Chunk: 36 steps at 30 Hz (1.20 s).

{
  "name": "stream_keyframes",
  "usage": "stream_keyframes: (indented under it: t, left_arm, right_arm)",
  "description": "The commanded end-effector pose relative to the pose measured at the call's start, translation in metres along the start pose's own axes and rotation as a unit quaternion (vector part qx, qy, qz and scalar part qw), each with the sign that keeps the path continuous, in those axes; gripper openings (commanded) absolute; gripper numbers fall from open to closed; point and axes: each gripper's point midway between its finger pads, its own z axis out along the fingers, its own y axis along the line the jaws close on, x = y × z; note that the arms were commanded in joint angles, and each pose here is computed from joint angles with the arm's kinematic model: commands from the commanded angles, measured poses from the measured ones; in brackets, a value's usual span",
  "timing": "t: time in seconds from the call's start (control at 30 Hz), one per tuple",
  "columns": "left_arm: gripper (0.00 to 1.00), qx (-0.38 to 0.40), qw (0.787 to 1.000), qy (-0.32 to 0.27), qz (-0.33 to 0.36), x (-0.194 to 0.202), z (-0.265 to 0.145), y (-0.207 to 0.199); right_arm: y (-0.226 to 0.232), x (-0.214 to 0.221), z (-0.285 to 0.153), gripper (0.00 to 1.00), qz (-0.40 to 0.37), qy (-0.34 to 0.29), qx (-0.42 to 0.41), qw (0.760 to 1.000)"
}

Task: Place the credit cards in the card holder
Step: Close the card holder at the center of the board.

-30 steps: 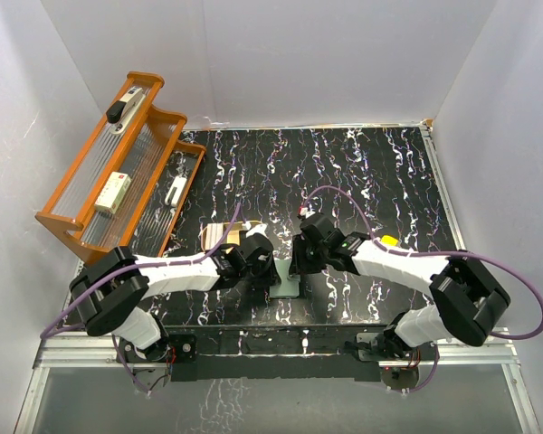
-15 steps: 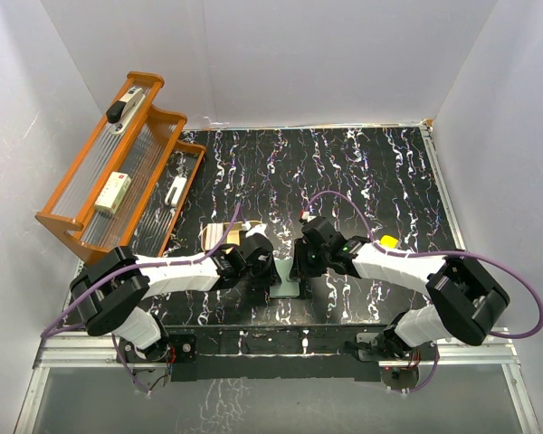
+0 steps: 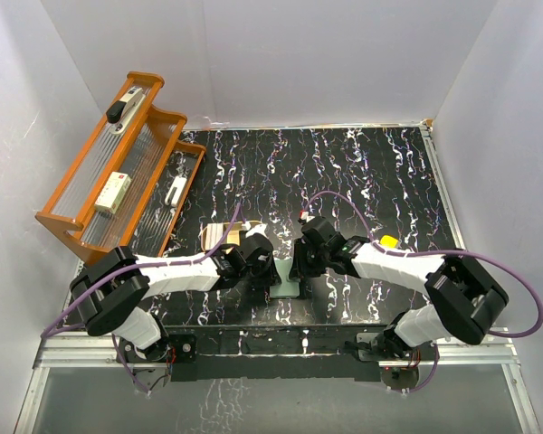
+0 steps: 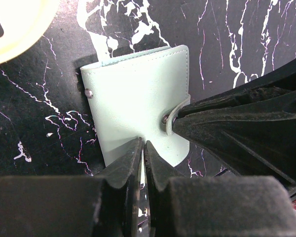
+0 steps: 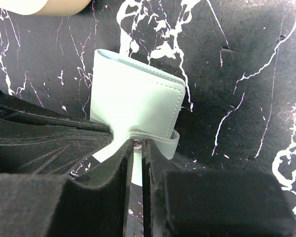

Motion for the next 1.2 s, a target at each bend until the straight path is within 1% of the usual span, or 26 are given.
stream_keyframes:
  t: [0.0,0.33,0.67,0.97,1.17]
  left_arm:
    - [0.05,-0.016,1.0,0.012,0.001,0.01,0.0,0.011]
    - [0.05,-0.011,1.0,0.014,0.0,0.01,0.003,0.009]
    - [0.04,-0.01,1.0,0.016,0.0,0.011,0.005,0.008]
    - [0.04,-0.013,1.0,0.014,-0.002,0.011,0.004,0.01]
    - [0.04,-0.011,1.0,0.014,-0.004,0.012,0.004,0.011]
  right_arm:
    - [0.006,-0.008,0.004,0.1,-0.006,-0.013,-0.013,1.0]
    - [0.015,-0.01,0.007,0.1,-0.003,-0.011,-0.031,0.999]
    - [0.017,-0.016,0.008,0.12,-0.003,-0.014,-0.028,1.0]
    - [0.019,-0.029,-0.013,0.13,0.009,-0.053,-0.018,0.998]
    - [0.012,-0.022,-0.009,0.14,0.013,-0.045,-0.01,0.999]
